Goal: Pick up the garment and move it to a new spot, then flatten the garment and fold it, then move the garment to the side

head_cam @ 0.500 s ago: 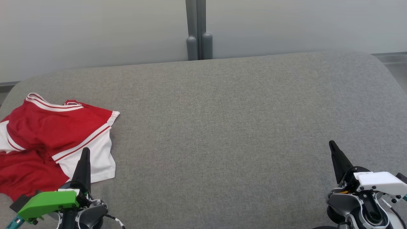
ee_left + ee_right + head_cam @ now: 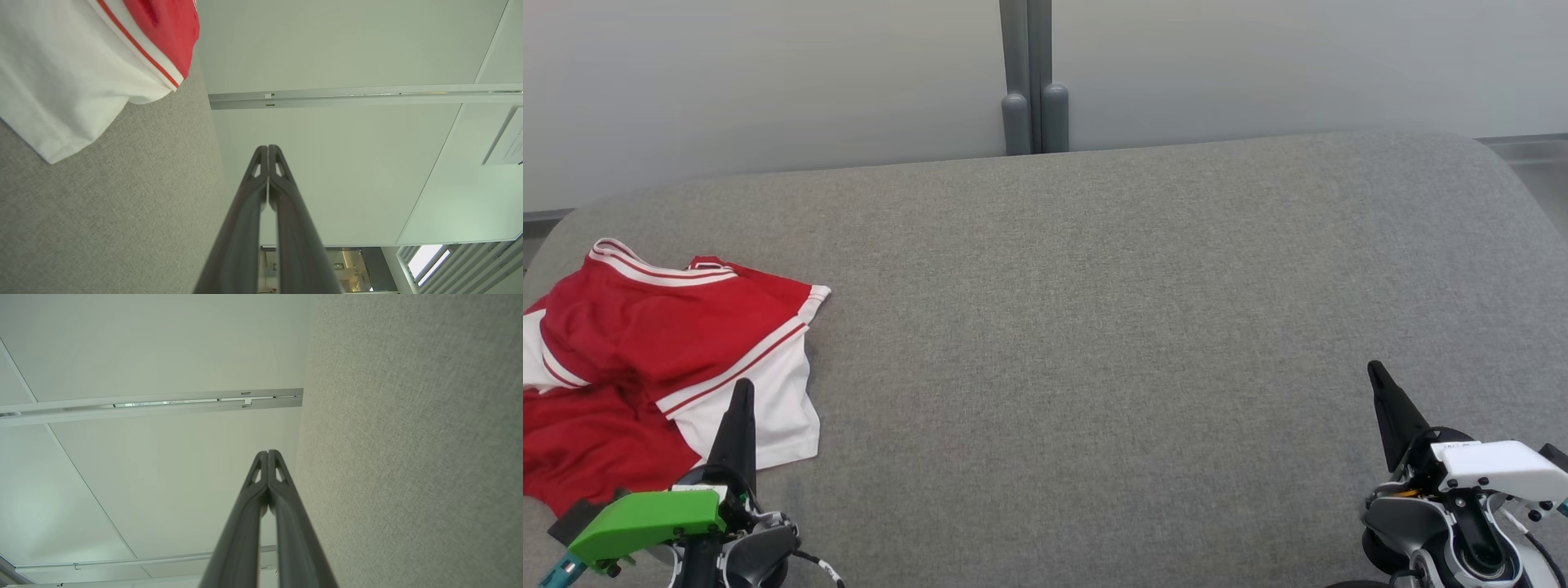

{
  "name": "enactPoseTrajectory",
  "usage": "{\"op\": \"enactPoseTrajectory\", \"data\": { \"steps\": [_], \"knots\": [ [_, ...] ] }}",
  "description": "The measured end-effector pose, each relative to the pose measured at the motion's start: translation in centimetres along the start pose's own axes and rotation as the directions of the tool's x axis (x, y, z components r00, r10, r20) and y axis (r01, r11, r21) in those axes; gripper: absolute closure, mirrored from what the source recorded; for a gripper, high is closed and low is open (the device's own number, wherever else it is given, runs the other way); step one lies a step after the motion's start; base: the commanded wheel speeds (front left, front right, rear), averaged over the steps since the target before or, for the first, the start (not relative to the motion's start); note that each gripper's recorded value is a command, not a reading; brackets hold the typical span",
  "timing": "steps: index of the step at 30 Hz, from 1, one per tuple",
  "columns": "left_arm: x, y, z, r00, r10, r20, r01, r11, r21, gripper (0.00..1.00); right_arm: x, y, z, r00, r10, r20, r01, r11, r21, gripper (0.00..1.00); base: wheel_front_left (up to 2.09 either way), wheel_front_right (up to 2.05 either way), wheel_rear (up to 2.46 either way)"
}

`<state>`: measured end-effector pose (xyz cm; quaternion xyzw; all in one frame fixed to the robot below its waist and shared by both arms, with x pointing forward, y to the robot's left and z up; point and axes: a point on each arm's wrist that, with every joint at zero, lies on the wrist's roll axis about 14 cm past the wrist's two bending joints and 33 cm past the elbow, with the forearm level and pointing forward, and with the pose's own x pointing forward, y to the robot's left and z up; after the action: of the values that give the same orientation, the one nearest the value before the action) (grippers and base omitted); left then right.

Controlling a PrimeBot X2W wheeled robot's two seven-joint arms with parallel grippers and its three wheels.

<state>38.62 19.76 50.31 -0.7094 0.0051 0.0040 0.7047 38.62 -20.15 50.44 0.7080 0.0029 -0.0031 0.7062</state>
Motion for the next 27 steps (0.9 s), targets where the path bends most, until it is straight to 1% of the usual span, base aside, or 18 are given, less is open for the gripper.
{"op": "enactPoseTrajectory", "data": {
  "steps": [19, 21, 22, 24, 27],
  "knots": [
    [0.0, 0.0, 0.0, 1.000, 0.000, 0.000, 0.000, 1.000, 0.000, 1.00, 0.0, 0.0, 0.0, 1.000, 0.000, 0.000, 0.000, 1.000, 0.000, 1.00, 0.00, 0.00, 0.00],
    [-0.3, 0.9, -0.1, 1.000, 0.027, 0.000, -0.027, 1.000, -0.005, 1.00, -0.3, -0.8, -0.1, 1.000, -0.025, 0.000, 0.025, 1.000, 0.006, 1.00, 0.00, 0.00, 0.00],
    [-0.5, 1.5, -0.2, 0.999, 0.044, 0.000, -0.044, 0.999, -0.007, 0.00, -0.6, -1.4, -0.2, 0.999, -0.041, 0.000, 0.041, 0.999, 0.009, 0.00, 0.00, 0.00, 0.00],
    [-0.9, 2.0, -0.3, 0.998, 0.061, 0.000, -0.061, 0.998, -0.009, 0.00, -1.0, -2.1, -0.3, 0.998, -0.061, 0.002, 0.061, 0.998, 0.010, 0.00, 0.00, 0.00, 0.00],
    [-0.8, 1.9, -0.6, 0.998, 0.057, 0.000, -0.057, 0.998, -0.006, 0.00, -0.9, -2.0, -0.4, 0.998, -0.060, 0.005, 0.060, 0.998, 0.000, 0.00, 0.00, 0.00, 0.00]
  ]
}}
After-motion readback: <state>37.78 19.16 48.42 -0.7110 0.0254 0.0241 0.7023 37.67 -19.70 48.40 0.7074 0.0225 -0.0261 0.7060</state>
